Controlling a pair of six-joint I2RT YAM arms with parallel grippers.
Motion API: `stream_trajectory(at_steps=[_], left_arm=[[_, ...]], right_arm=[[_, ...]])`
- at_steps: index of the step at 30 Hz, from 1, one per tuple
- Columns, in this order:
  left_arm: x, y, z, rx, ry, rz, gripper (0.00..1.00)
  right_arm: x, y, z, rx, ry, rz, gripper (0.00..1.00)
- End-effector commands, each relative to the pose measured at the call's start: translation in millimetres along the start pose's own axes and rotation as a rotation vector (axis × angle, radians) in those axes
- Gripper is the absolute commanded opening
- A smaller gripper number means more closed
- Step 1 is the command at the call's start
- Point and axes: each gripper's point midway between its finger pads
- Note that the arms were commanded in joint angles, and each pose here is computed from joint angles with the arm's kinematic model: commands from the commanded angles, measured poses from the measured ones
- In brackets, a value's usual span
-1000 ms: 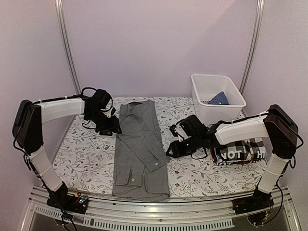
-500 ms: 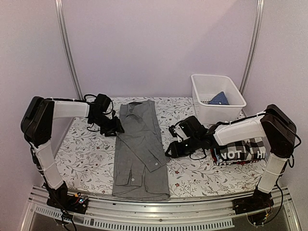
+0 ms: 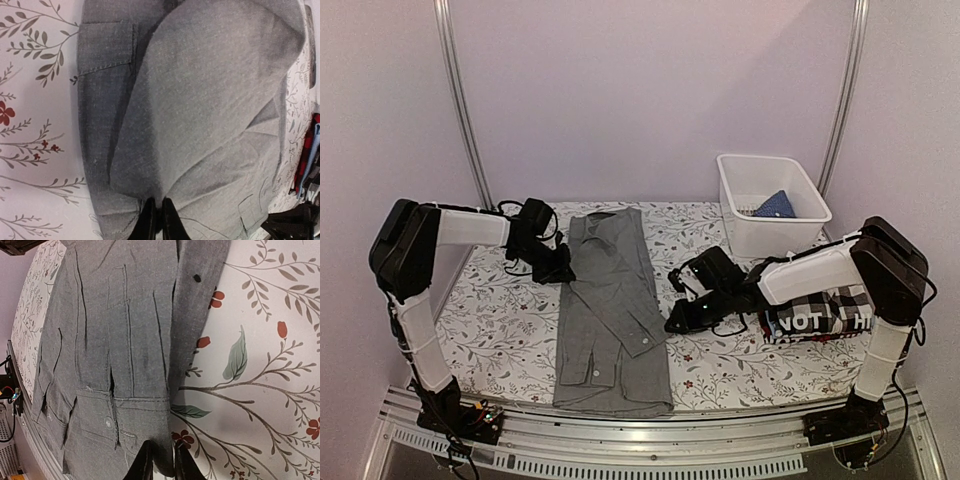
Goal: Fold and stack the long sleeve shirts
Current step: Adjust the sleeve of the rectangle-folded shirt.
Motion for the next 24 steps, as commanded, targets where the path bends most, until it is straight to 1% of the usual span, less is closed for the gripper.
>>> stream_trajectory(at_steps=[1, 3, 4, 14, 18, 24], left_arm=[[-4, 3, 2, 0.003, -0.006, 0.003, 0.03], [-4, 3, 1, -0.001, -0.005, 0.010, 0.01], [-5, 3, 0, -0.007, -0.007, 0.012, 0.00], [-7, 4, -7, -0.036, -0.001, 0.056, 0.00], [-7, 2, -12, -0.042, 0.008, 0.086, 0.00], [-3, 0, -17, -0.049, 0.053, 0.136, 0.00]], right_arm=[[-2, 13, 2, -0.027, 0.012, -0.010, 0.09], [0, 21, 0, -0.045, 0.026, -0.015, 0.01], [3, 26, -1, -0.056, 0.037, -0.016, 0.00], [33, 72, -24, -0.177, 0.138, 0.020, 0.00], [42, 79, -27, -0.182, 0.163, 0.044, 0.00], [47, 89, -36, -0.198, 0.179, 0.068, 0.00]])
Point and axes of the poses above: each gripper's point midway between its finger pads, its own z axis out along the fingers, its own y axis along the line the jaws close on, x = y × z, and after that the axes turned 1 degree about -z, right-handed
